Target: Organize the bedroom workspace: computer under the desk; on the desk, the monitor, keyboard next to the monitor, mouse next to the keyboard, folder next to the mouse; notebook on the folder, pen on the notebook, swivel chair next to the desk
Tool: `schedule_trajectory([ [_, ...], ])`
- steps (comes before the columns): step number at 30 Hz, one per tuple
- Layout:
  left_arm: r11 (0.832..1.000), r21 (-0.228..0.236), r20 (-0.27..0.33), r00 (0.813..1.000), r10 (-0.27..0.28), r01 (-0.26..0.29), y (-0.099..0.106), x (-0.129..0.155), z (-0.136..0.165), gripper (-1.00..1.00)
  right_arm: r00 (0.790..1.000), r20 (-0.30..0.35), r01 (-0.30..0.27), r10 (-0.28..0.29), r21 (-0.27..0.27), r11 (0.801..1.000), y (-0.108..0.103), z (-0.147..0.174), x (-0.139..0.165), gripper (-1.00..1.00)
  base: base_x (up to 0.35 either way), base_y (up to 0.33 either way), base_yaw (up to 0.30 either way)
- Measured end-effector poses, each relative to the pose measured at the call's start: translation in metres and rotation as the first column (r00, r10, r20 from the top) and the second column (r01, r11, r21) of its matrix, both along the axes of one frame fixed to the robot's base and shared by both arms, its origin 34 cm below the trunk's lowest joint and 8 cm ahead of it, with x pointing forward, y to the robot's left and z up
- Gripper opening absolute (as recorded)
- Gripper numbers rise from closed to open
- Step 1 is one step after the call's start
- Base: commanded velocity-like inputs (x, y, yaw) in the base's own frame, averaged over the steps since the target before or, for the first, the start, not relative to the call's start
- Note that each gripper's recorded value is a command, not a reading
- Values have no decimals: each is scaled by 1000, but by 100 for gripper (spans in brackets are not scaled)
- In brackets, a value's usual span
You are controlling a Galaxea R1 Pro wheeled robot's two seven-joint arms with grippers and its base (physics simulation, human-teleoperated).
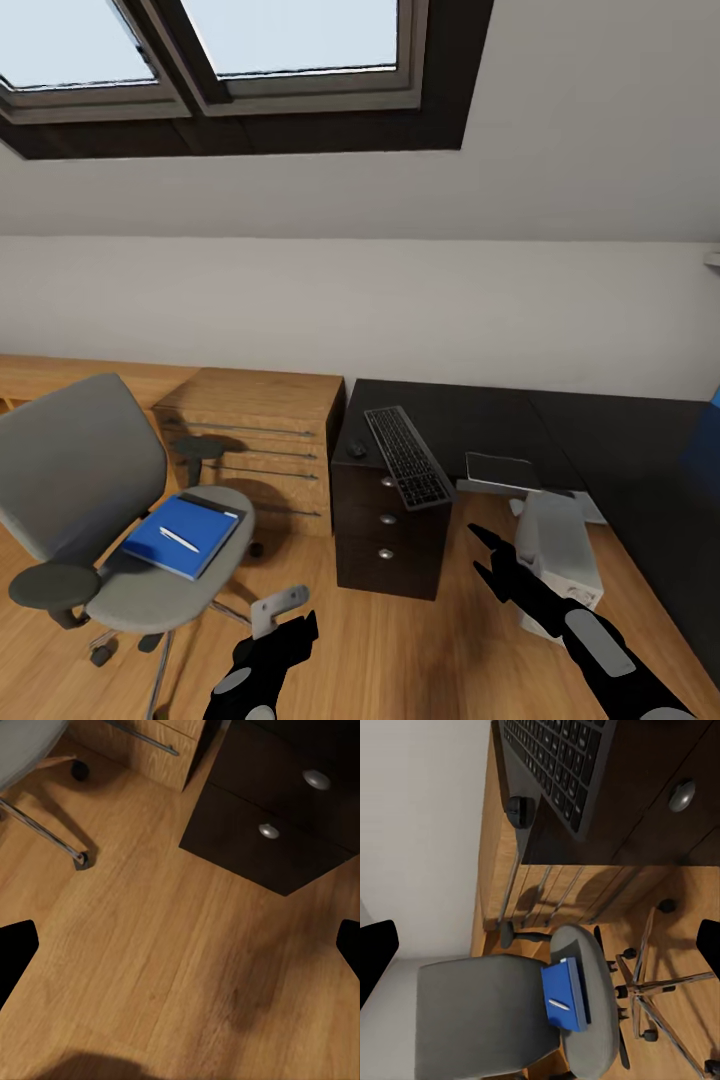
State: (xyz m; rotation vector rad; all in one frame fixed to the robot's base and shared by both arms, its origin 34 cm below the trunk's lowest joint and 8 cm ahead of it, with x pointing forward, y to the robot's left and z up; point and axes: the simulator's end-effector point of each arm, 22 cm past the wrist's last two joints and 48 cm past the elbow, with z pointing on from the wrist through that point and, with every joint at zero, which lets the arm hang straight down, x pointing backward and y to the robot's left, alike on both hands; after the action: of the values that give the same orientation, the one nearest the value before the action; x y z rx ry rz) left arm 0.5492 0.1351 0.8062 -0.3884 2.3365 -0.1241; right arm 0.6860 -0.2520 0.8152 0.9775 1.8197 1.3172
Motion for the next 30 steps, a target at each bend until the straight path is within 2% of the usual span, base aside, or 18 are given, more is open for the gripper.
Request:
schedule_trajectory([
  [14, 1000, 1, 1, 1000, 0, 0, 0, 1, -20, 100, 1000, 5, 3, -3, -3, 1000, -1, -20, 2, 100, 0, 0, 0],
  [22, 1000, 2, 2, 1000, 2, -2, 1, 2, -32, 100, 998, 67, 3, -5, 32, 999, 2, -17, 5, 100, 0, 0, 0],
  [30, 1000, 2, 1, 1000, 2, -2, 1, 2, -45, 100, 992, 120, 24, -27, 30, 999, 0, -20, 9, 100, 0, 0, 0],
])
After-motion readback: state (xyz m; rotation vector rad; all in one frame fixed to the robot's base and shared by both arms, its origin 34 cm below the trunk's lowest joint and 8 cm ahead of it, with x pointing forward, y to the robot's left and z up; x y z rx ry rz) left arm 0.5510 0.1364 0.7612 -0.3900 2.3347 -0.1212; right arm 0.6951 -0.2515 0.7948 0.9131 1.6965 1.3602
